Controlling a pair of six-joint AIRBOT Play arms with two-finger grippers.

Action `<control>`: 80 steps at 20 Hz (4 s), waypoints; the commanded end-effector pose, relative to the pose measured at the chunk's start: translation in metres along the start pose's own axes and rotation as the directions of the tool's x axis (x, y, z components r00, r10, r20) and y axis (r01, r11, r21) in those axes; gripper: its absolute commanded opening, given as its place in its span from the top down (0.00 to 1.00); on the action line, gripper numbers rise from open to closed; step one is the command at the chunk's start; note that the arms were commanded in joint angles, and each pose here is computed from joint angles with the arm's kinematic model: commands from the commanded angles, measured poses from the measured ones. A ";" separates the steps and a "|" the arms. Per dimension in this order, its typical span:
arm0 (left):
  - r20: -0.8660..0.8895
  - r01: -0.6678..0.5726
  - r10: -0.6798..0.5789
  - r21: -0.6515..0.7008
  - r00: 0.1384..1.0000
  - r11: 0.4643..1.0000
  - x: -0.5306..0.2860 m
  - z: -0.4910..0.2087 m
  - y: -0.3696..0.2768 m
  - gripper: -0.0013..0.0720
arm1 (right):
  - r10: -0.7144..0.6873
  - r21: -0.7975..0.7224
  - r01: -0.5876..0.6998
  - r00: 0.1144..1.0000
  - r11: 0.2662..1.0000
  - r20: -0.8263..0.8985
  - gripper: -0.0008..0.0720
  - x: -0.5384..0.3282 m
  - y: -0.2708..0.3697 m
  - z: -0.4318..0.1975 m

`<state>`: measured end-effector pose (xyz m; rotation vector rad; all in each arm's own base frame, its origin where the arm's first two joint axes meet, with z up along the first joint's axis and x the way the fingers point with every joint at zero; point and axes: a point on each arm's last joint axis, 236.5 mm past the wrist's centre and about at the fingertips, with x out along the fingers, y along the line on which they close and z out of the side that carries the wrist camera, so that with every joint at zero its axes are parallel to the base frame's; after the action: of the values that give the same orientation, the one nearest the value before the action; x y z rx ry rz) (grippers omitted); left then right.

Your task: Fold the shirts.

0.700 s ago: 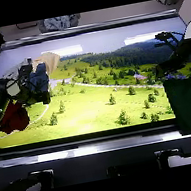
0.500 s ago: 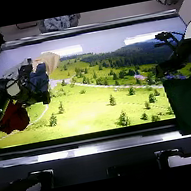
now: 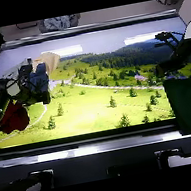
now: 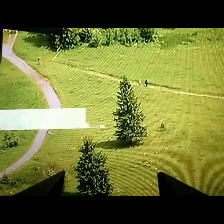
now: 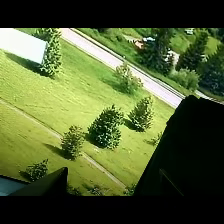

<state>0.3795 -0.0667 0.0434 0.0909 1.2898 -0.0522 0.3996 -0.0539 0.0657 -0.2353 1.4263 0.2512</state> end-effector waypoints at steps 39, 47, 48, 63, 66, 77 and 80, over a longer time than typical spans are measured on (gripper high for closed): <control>0.667 0.228 -0.401 0.335 0.628 0.914 -0.294 0.123 -0.092 0.94 | -0.130 -0.058 0.192 0.828 0.980 0.546 0.07 -0.155 0.019 0.045; 0.250 0.323 -0.516 0.543 0.819 0.775 -0.156 0.020 -0.242 0.94 | -0.137 -0.086 0.219 0.825 0.972 0.548 0.07 -0.215 0.061 -0.031; 0.170 0.335 -0.481 0.524 0.860 0.783 -0.117 0.005 -0.243 0.94 | -0.123 -0.096 0.201 0.846 0.975 0.520 0.08 -0.208 0.063 -0.037; -0.107 0.308 -0.293 0.160 0.950 0.938 -0.019 -0.006 -0.070 0.01 | 0.301 -0.125 -0.294 0.953 0.948 0.037 0.07 0.015 0.097 -0.044; -0.230 0.508 -0.494 -0.001 0.838 0.861 0.021 -0.065 -0.104 0.01 | 0.381 -0.090 -0.381 0.924 0.920 -0.019 0.07 0.053 0.118 -0.066; 0.040 0.715 -0.731 -0.249 0.681 0.653 0.060 -0.064 -0.202 0.09 | 0.534 -0.014 -0.535 0.845 0.845 -0.024 0.02 0.105 0.165 -0.095; 0.079 0.710 -0.719 -0.264 0.691 0.653 0.067 -0.056 -0.207 0.62 | 0.568 0.013 -0.568 0.823 0.823 -0.003 0.02 0.113 0.175 -0.097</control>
<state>0.3105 -0.2601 -0.0414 -0.6329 1.3464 -0.6067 0.2691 0.0737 -0.0541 0.1506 1.5055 0.7174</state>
